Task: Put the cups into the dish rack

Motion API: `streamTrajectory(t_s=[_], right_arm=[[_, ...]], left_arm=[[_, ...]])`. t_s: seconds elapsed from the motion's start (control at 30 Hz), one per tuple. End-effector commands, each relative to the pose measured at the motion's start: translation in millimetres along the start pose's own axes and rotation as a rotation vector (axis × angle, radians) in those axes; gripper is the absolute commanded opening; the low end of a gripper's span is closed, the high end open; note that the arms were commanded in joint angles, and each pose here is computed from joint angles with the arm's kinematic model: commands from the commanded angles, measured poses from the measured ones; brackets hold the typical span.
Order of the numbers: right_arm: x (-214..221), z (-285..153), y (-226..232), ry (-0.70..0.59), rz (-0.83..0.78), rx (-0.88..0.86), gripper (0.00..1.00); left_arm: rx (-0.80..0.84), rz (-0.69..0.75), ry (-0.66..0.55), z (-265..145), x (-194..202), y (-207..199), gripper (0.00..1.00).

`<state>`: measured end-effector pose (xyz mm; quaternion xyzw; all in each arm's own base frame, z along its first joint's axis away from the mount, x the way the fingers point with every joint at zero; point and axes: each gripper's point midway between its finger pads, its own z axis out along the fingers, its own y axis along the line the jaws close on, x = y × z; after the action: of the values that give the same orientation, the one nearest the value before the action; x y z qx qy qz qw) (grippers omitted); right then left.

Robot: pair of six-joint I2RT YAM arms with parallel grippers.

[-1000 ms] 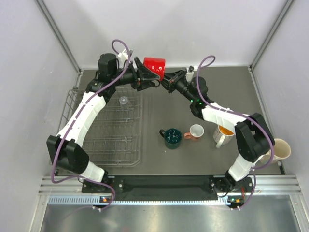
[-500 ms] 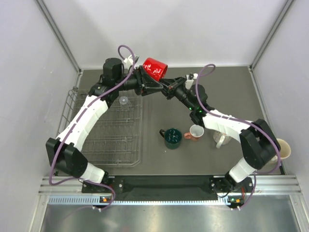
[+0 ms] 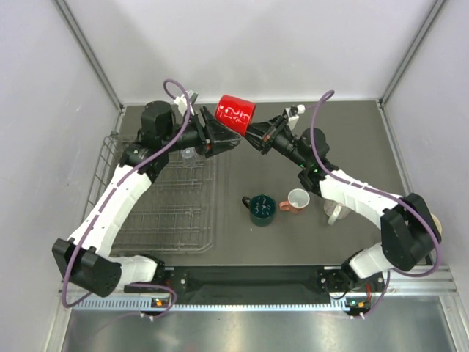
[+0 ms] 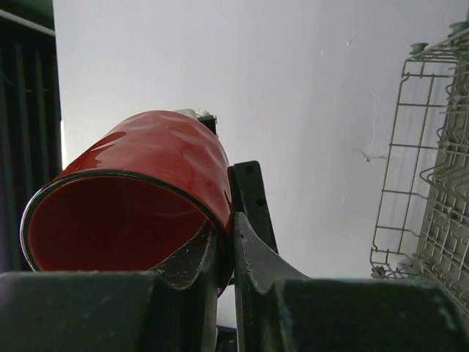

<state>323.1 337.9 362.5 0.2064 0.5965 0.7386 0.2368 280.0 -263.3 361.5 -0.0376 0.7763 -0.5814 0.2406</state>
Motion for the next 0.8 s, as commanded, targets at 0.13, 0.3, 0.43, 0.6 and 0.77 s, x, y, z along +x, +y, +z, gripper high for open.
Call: streamTrajectory(t_s=[0.13, 0.3, 0.43, 0.6, 0.77], right_arm=[[24, -22, 65, 0.079, -0.046, -0.188, 0.00], [27, -20, 58, 0.080, -0.034, -0.158, 0.00], [32, -15, 55, 0.098, -0.023, -0.144, 0.00], [36, -11, 50, 0.118, 0.014, -0.139, 0.00], [39, -10, 51, 0.144, 0.026, -0.157, 0.00]], left_arm=[[0.087, 0.076, -0.112, -12, -16, -30, 0.60], [0.109, 0.074, -0.085, -7, -11, -33, 0.58], [0.125, 0.089, -0.082, -4, -10, -41, 0.51], [0.149, 0.108, -0.097, -4, -11, -50, 0.33], [0.152, 0.107, -0.098, -3, -12, -51, 0.00]])
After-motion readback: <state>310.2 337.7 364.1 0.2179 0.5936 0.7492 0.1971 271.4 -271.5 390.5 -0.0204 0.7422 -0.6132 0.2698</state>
